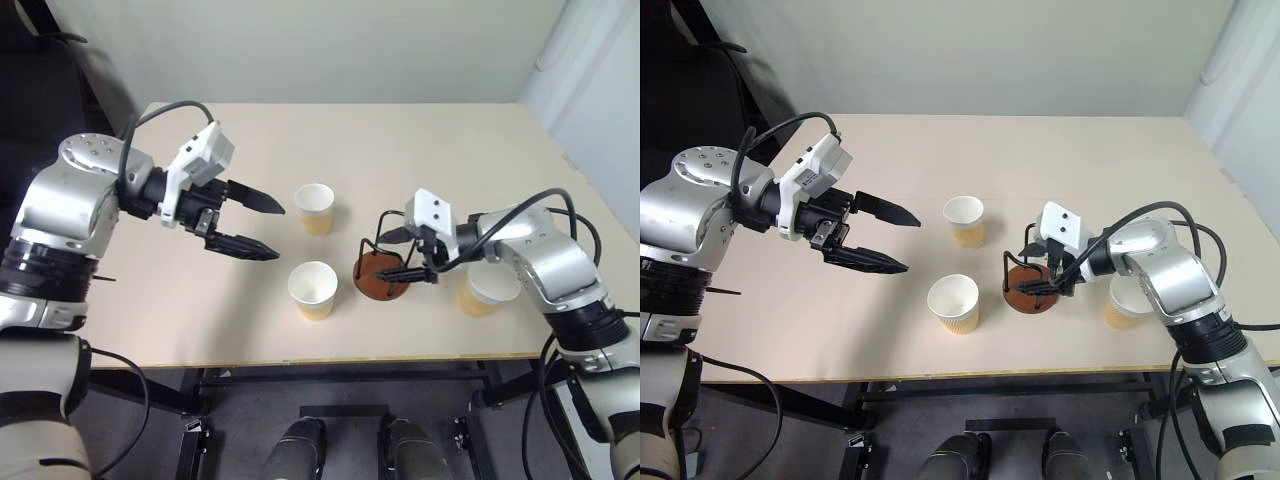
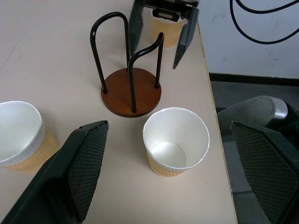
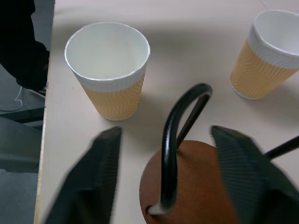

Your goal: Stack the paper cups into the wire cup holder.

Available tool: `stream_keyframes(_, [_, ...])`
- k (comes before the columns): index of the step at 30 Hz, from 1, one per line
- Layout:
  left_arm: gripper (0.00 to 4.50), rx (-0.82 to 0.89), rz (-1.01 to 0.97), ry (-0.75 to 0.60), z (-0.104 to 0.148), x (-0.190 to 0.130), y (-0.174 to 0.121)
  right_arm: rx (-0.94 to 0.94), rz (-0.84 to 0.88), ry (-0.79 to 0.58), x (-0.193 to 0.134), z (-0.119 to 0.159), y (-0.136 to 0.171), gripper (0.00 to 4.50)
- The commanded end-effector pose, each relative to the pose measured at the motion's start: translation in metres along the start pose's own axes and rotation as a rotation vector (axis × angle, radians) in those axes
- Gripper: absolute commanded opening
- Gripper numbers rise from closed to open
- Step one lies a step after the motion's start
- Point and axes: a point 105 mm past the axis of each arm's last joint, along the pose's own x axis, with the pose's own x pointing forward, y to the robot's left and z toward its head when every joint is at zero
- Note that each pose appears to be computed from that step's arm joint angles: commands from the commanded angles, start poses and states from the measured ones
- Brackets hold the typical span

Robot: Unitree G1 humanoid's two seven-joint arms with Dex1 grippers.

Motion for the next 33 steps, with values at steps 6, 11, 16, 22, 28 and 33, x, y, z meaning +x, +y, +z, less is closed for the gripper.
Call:
stream_keyframes(6, [4.50,0.051,-0.020,-0.016,0.013,-0.004,-0.005,-0.081,-0.052,0.040,-0.008,-0.002,-0.008,4.47])
stream_keyframes(11, [4.50,0.051,-0.023,-0.020,0.013,-0.002,-0.004,-0.103,-0.065,0.047,-0.009,-0.002,-0.010,4.47])
stream_keyframes(16, [4.50,0.051,-0.025,-0.022,0.013,-0.001,-0.004,-0.110,-0.067,0.043,-0.010,-0.001,-0.010,4.47])
stream_keyframes(22, [4.50,0.051,-0.027,-0.019,0.013,0.000,-0.004,-0.122,-0.150,0.039,-0.049,0.021,-0.019,4.47])
stream_keyframes(28, [4.50,0.068,-0.028,0.006,0.009,0.001,-0.003,-0.096,-0.173,0.007,-0.075,0.040,-0.006,4.47])
stream_keyframes(33, [4.50,0.123,-0.032,0.064,0.000,0.008,0.000,-0.073,-0.176,-0.033,-0.083,0.054,0.004,4.47])
